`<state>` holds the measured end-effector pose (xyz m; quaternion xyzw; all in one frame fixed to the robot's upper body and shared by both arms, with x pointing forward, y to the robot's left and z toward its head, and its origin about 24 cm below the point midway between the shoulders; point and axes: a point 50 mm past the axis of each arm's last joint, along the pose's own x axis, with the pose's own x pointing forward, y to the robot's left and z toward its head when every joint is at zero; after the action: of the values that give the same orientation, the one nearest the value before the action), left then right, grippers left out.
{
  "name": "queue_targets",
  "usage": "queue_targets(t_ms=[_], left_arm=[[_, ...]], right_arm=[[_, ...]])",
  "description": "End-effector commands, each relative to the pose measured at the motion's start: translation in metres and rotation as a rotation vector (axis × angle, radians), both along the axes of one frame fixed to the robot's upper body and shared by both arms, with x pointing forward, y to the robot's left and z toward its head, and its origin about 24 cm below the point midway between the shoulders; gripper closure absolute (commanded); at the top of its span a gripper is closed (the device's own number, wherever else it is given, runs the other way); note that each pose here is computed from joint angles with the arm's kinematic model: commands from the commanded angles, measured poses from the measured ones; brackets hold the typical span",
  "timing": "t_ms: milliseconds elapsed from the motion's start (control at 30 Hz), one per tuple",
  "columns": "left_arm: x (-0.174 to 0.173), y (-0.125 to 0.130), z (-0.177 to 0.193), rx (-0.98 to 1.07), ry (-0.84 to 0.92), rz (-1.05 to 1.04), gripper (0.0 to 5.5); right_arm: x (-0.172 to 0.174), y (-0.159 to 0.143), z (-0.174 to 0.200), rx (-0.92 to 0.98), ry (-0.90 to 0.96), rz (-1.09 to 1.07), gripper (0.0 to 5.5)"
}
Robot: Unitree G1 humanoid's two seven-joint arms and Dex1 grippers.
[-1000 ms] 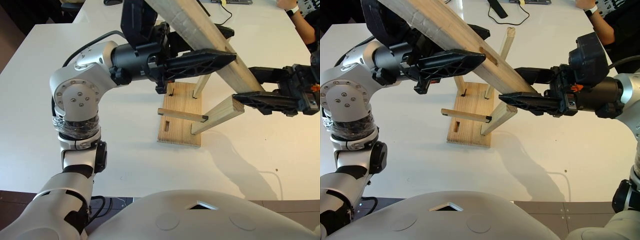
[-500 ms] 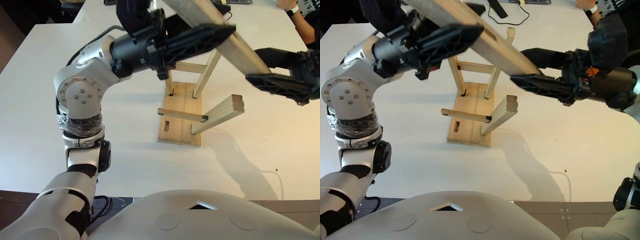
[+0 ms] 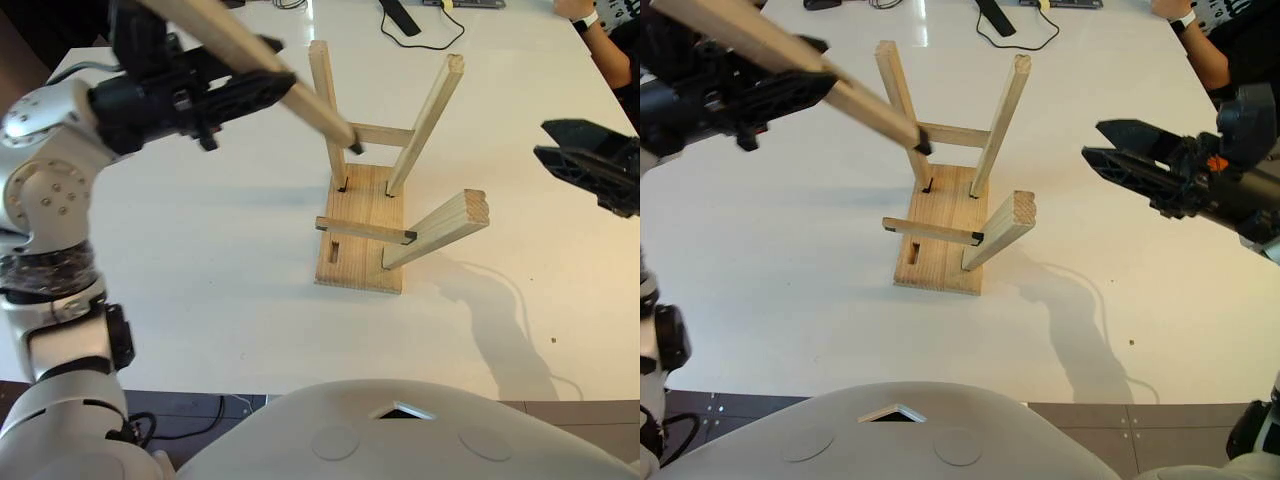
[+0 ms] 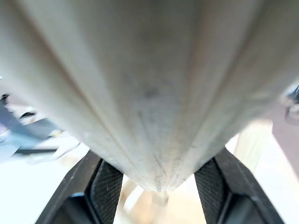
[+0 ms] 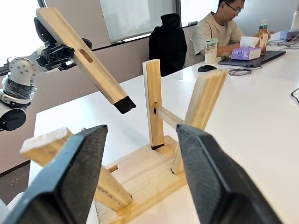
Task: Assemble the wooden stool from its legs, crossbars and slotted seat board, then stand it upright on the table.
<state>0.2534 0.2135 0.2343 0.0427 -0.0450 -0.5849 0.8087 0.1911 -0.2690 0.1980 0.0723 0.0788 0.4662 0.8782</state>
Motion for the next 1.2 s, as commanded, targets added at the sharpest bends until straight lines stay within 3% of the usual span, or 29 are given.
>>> queue_targets(t_ms=[33,133,367,600,867,1200], left_arm=[[-0.01,0.026,-0.027,0.156,0.021,-0.043,3.47],[-0.013,0.026,-0.044,0.153,0.057,-0.075,3.47],[-0.027,0.001,-0.075,0.101,0.098,-0.173,3.47],[-0.03,-0.003,-0.096,0.191,0.064,-0.178,3.47],[-0.028,-0.015,-0.102,0.173,0.058,-0.226,3.47],[-0.038,0.001,-0.117,0.373,0.155,-0.309,3.47]], right_arm=[[-0.013,-0.001,-0.01,-0.036,0.013,-0.014,2.8],[-0.014,0.002,-0.015,-0.057,0.019,-0.003,2.8],[-0.003,0.01,-0.015,-0.064,0.025,0.046,2.8],[0.001,0.012,-0.013,-0.072,0.026,0.075,2.8],[0.0,0.019,-0.022,-0.1,0.034,0.076,2.8],[-0.004,0.019,-0.022,-0.104,0.028,0.069,2.8]])
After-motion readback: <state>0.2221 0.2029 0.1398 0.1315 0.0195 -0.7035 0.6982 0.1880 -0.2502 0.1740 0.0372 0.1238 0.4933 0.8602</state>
